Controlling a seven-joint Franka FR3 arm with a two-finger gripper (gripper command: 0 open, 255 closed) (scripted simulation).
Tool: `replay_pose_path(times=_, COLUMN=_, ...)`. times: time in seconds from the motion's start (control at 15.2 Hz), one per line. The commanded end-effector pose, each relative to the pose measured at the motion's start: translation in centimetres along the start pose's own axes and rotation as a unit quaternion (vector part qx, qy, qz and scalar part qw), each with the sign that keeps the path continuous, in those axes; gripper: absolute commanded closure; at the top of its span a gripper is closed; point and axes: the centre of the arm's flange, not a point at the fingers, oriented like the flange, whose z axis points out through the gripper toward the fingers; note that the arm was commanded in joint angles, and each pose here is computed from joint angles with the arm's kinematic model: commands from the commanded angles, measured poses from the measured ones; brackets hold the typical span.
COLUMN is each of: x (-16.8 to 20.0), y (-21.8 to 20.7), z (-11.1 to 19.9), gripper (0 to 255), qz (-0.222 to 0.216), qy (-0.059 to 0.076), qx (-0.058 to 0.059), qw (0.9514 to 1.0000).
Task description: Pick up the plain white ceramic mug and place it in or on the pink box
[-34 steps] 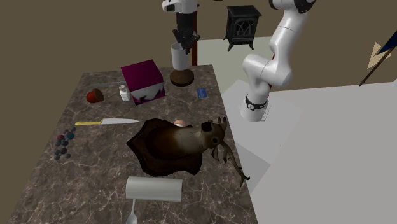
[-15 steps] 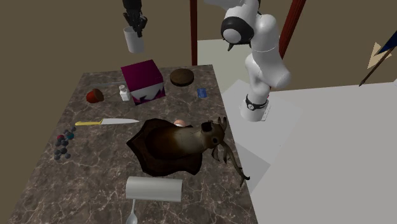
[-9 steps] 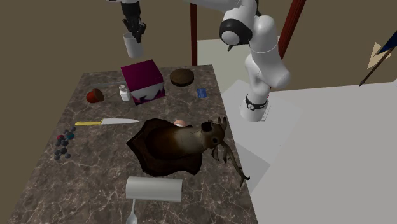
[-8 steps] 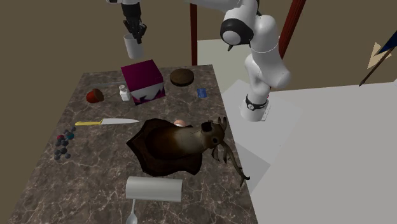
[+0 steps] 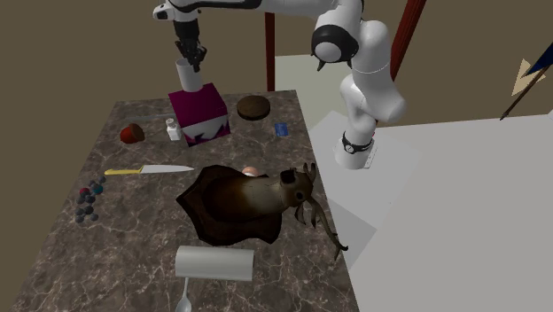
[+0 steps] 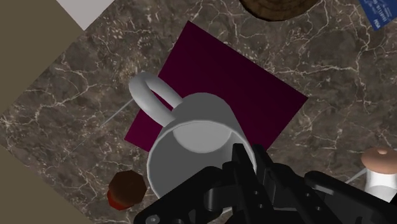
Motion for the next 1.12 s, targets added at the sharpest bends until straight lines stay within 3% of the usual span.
replay_pose_path(times=0.0, x=-0.1, y=0.0, z=1.1, gripper=255, qz=0.000, qy=0.000, qx=0.000, qw=1.0000)
replay_pose_path(times=0.4, x=-0.3, y=0.0, z=4.3, gripper=255, qz=0.000, qy=0.000, qx=0.000, qw=1.0000)
replay_pose_path(times=0.92, x=-0.3, y=0.0, z=4.3, gripper=255, qz=0.000, qy=0.000, qx=0.000, qw=1.0000)
replay_pose_path(times=0.99, x=-0.3, y=0.0, z=4.3, gripper=0, qz=0.000, qy=0.000, qx=0.000, qw=1.0000)
replay_pose_path(times=1.06, x=-0.3, y=0.0, z=4.3, gripper=0, qz=0.000, qy=0.000, qx=0.000, qw=1.0000)
